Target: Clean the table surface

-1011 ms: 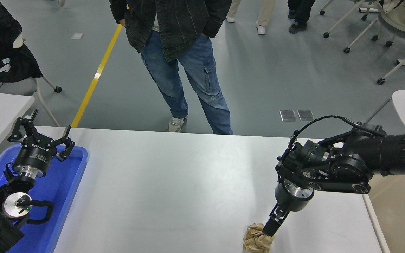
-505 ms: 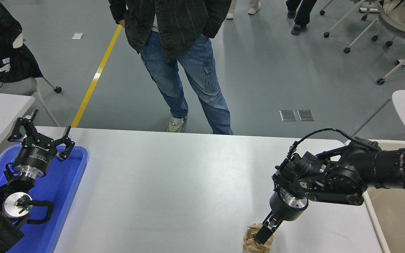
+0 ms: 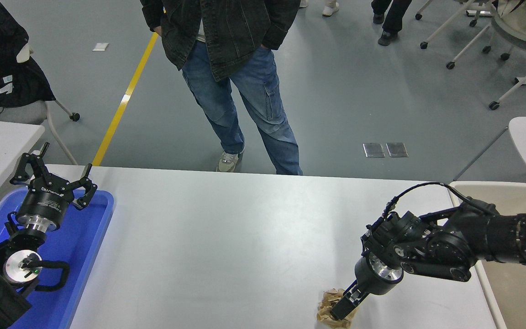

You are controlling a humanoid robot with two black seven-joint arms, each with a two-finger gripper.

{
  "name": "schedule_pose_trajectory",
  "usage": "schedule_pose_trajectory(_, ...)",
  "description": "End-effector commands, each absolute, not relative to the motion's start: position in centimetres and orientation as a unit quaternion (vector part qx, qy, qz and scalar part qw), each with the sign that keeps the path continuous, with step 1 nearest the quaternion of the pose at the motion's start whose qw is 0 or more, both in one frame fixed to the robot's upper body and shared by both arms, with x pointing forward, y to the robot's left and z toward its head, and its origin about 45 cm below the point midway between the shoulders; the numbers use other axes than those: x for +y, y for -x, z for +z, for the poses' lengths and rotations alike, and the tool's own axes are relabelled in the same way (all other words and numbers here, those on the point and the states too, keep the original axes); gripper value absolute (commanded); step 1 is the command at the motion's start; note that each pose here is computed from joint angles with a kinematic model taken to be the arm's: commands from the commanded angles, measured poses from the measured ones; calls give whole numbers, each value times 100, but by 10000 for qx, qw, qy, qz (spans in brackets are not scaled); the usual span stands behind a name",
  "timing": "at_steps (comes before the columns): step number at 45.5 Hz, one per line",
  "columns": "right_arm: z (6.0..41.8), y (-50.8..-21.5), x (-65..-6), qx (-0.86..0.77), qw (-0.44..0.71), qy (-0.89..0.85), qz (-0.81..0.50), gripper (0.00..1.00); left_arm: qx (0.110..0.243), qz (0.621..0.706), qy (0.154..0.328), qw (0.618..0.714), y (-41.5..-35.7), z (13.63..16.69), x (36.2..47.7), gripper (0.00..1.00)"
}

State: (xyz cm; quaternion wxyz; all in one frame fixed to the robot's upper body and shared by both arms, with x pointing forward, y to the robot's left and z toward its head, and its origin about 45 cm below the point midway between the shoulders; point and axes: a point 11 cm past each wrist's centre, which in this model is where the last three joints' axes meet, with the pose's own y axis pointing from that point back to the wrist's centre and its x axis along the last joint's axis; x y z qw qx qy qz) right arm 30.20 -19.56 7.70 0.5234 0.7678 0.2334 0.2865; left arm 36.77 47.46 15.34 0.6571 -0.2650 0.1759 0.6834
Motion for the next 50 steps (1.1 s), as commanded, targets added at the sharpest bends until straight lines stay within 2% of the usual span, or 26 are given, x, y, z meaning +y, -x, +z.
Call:
schedule_pose_trajectory(1,702,-2979,-1983,2297,5214,-7707,2853,78,1759,6834,2650,6571,-3677,1534,4746,100)
schedule_pose_trajectory(3,708,-2988,-1972,2287,5196,-7713,2878,69,1759,6834,2650,6571,-3677,1534,4746,100)
schedule_pose_trajectory(5,716,-2973,-1966,2325,5141,-7746,2858,54,1759,6834,2650,6571,-3677,1534,4746,100)
schedule_pose_trajectory(10,761,-2975,-1953,2427,4965,-7833,2845,0,1759,6834,2650,6571,-3677,1534,4746,100)
schedule_pose_trajectory(21,862,-3043,-1958,2411,4868,-7887,2879,0,1759,6834,2650,6571,-3677,1534,4746,100)
schedule_pose_trajectory(30,1052,-3210,-2001,2230,4843,-7914,2989,0,1759,6834,2650,6571,-3677,1534,4746,100)
schedule_pose_trajectory(39,1480,-3483,-1891,1813,4464,-8137,3252,0,1759,6834,2650,6571,-3677,1534,4746,100)
schedule_pose_trajectory(50,1907,-3622,-1697,1342,3794,-8476,3460,0,1759,6834,2650,6571,-3677,1534,4746,100)
